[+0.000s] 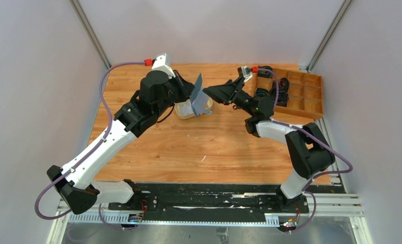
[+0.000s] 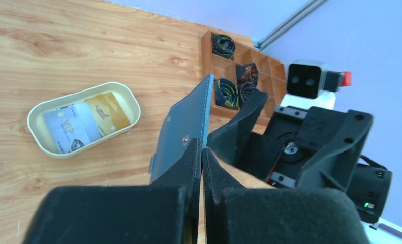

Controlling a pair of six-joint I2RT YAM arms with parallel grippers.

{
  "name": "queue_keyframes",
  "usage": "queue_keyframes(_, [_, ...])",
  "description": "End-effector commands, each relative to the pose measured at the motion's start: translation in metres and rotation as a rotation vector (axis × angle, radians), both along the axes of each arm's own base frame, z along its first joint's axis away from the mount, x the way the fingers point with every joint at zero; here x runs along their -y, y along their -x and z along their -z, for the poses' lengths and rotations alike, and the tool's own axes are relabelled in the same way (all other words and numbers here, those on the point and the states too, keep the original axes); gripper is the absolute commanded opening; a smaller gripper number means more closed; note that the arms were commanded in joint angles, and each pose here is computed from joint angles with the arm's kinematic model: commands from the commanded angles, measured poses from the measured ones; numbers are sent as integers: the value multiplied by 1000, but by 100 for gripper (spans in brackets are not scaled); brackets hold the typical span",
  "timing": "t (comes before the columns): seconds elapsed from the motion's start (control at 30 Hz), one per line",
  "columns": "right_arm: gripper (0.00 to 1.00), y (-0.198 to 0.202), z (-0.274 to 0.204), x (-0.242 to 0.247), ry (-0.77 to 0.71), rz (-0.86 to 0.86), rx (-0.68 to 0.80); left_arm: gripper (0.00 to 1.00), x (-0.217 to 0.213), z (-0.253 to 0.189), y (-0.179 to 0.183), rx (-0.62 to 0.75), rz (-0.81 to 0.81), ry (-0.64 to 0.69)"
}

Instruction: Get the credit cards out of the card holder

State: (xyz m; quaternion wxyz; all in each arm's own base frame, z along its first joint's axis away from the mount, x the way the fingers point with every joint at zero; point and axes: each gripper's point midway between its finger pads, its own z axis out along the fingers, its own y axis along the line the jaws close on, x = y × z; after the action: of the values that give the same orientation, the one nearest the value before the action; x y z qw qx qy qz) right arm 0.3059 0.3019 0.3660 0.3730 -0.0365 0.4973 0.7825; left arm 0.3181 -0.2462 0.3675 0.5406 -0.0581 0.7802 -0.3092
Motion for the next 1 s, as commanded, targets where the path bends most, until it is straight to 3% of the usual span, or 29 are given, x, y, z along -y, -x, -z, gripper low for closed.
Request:
queue_keyframes(0.0, [88,16,-4,-18,-25,-76,36,0,-4,-32,-6,80,-31,54])
queue_keyframes(0.43, [87,9,5,-38,-30,-107,-5,0,-2,-42,-7,98,-23,85])
queue_keyframes(0.97, [87,9,-21,-44,-76,-119,40,0,-8,-33,-9,74,-45,112])
